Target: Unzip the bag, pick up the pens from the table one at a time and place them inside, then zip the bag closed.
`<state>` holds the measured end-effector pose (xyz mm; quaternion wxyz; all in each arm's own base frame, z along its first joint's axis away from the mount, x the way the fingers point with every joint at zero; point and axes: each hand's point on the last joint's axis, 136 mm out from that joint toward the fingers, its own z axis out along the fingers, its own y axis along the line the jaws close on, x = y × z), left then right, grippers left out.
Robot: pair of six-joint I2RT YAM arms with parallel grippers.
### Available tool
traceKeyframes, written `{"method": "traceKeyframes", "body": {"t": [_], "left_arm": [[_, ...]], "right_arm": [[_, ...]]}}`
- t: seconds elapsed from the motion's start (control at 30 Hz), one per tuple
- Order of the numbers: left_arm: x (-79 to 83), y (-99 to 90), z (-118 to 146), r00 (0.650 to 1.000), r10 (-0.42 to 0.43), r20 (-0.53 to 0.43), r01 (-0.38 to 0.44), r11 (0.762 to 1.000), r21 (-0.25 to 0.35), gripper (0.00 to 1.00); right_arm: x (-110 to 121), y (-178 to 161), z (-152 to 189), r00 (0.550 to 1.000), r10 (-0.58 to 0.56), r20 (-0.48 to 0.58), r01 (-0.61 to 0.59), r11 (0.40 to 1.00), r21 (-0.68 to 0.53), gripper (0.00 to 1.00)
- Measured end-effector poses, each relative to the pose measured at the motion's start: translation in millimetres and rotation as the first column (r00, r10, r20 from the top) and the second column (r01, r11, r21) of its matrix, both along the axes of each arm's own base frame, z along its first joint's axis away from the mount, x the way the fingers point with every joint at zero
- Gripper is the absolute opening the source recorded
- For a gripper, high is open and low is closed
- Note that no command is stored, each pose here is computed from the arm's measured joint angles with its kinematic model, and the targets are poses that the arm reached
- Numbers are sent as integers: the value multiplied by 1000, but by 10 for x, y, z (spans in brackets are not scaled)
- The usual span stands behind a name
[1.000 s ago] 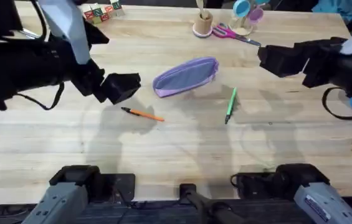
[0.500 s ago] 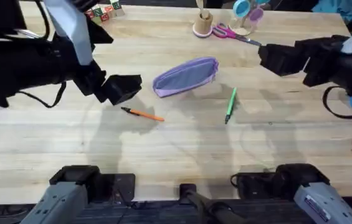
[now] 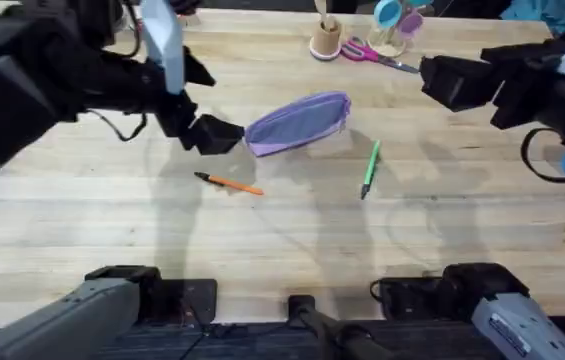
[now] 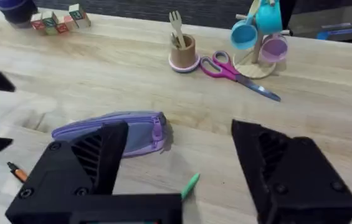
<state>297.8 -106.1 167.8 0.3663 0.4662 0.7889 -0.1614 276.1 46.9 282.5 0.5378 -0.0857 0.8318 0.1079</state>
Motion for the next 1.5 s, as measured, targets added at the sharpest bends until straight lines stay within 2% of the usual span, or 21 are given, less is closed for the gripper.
{"method": "traceKeyframes", "body": {"t": [0.13,0.27,0.43,0.73,0.8,0.83,0.9,0.97,1.0,1.37,1.5], "left_arm": [[73,-183,-118,996,-88,11,88,996,-5,994],[116,-320,-312,990,-142,-21,142,990,-8,993],[125,-435,-538,981,-180,-74,180,984,-11,993],[213,-552,-752,973,-214,-84,214,977,-11,990],[215,-552,-801,972,-214,-97,214,977,-11,879],[216,-550,-820,972,-212,-102,212,977,-11,782],[226,-552,-834,972,-214,-101,214,977,-11,499],[237,-558,-827,972,-215,-95,215,977,-13,275],[270,-578,-806,972,-222,-71,222,975,-11,53],[377,-570,-789,976,-215,-24,215,977,3,44],[380,-568,-791,977,-214,-24,214,977,5,43]], "right_arm": [[1,0,-1,1000,0,0,0,1000,0,995],[1,0,-1,1000,0,0,0,1000,0,995],[1,0,-1,1000,0,0,0,1000,0,995],[0,0,-3,1000,0,-1,0,1000,0,996],[0,0,-2,1000,0,-1,0,1000,0,996],[0,0,-3,1000,0,-1,0,1000,0,995],[0,1,-2,1000,0,-1,0,1000,0,995],[0,1,-2,1000,-1,-2,1,1000,3,995],[-3,1,-7,1000,-4,-6,4,1000,10,996],[-154,15,-331,987,-1,-163,4,1000,23,996],[-126,28,-462,976,7,-220,0,1000,28,996]]}}
